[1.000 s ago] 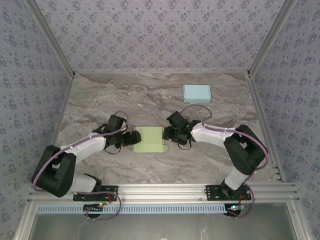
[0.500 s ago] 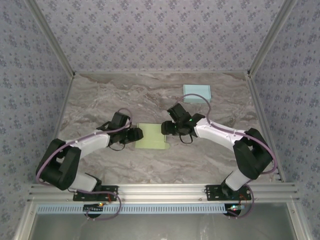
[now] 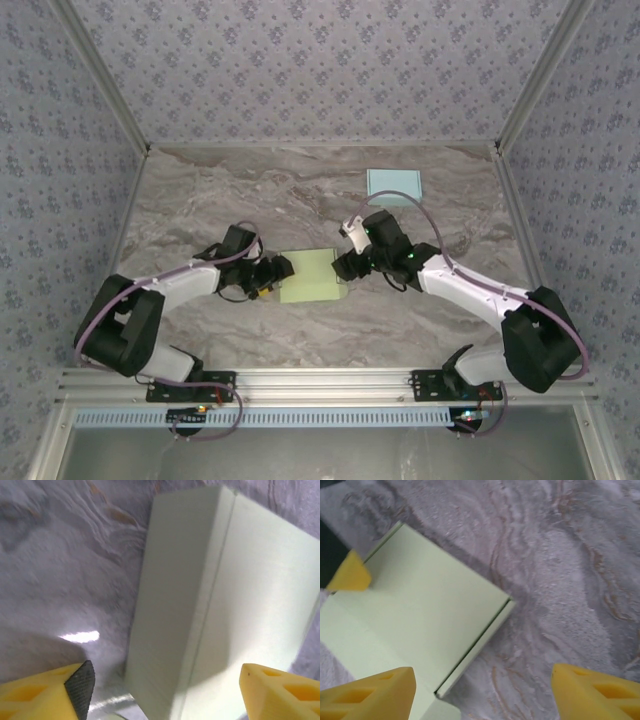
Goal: Fold the paper box
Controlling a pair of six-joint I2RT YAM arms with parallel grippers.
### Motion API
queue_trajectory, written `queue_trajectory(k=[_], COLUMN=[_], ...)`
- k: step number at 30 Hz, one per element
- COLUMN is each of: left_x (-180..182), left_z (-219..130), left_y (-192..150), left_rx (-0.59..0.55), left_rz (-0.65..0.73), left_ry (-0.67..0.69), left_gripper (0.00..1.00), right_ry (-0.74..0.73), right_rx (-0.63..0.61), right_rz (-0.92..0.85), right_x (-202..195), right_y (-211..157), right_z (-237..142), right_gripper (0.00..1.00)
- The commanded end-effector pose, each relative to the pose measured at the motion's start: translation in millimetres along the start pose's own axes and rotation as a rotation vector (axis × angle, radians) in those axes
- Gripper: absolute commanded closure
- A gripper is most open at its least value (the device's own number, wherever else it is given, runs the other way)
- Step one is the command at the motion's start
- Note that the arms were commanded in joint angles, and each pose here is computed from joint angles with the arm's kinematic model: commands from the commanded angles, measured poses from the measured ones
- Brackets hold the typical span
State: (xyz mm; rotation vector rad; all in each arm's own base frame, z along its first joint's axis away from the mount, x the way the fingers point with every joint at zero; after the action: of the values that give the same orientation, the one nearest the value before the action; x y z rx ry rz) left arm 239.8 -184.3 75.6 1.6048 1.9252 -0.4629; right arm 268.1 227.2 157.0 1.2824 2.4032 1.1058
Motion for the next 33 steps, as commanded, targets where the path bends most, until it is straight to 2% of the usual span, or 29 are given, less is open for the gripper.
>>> queue_trajectory(k=[1, 4, 6, 9, 11, 14, 17, 18, 22, 24, 26, 28, 31, 33], left_x=[-13.5, -2.9, 3.8, 9.6, 3.9, -9.0, -3.6, 0.5, 15.3, 20.8, 22.8, 27.6, 34.6, 38.2], left_z=[-9.3, -28.2, -39.5, -40.3, -32.0, -16.1, -4.7, 0.0, 17.3, 22.6, 26.3, 29.2, 30.8, 30.6], left_y=[-18.7, -9.5, 3.3, 17.7, 23.7, 27.1, 30.9, 32.0, 31.0, 30.1, 27.8, 28.7, 31.2, 32.5], left_rx=[0.107, 0.056, -0.017, -0.07, -0.053, -0.023, -0.025, -0.021, 0.014, 0.02, 0.033, 0.041, 0.045, 0.041], left_rz=[-0.058, 0.023, 0.07, 0.101, 0.127, 0.151, 0.142, 0.137, 0.102, 0.087, 0.073, 0.027, -0.034, -0.043], left_ry=[-0.079, 0.073, 0.161, 0.201, 0.158, 0.024, 0.002, 0.004, -0.033, -0.068, -0.133, -0.173, -0.236, -0.239], left_gripper=[0.17, 0.18, 0.25, 0.41, 0.43, 0.43, 0.47, 0.5, 0.69, 0.71, 0.72, 0.73, 0.74, 0.74], right_ry=[-0.041, 0.015, 0.066, 0.07, 0.064, 0.085, 0.124, 0.135, 0.179, 0.235, 0.376, 0.399, 0.376, 0.419], right_rx=[-0.016, -0.007, -0.008, 0.019, 0.033, 0.025, 0.005, -0.003, -0.012, -0.021, -0.02, 0.01, 0.064, 0.089], right_rz=[0.105, 0.091, 0.021, 0.013, 0.064, 0.144, 0.193, 0.208, 0.28, 0.322, 0.347, 0.435, 0.653, 0.754], right_x=[-8.6, -3.7, 1.7, -7.5, -18.4, -27.3, -29.4, -30.3, -34.5, -32.6, -19.0, -20.0, -34.9, -36.6], right_y=[8.7, 4.7, 1.8, -1.3, -0.7, 0.0, 0.9, 2.1, 1.9, 2.3, 4.0, 0.8, -8.4, -10.2], right_z=[-1.5, -0.5, -0.3, 2.6, 3.5, 4.0, 4.2, 4.0, 5.0, 6.5, 9.0, 18.2, 34.1, 41.3], right_gripper=[0.25, 0.25, 0.25, 0.25, 0.25, 0.26, 0.26, 0.26, 0.26, 0.26, 0.17, 0.12, 0.12, 0.12])
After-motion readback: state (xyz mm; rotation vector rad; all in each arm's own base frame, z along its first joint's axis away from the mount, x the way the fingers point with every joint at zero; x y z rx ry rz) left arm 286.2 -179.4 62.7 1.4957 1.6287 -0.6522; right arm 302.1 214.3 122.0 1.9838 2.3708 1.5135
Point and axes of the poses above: each hand's point on the last joint's axis, 136 mm out from that joint toward the fingers, its own z axis out along the fingers, its own x axis along the line the jaws close on, y = z × x, the point moved 4 cm from there along -z, back along the fingers, and after that the axes turned 7 degrees about z, right-handed, at the moved point
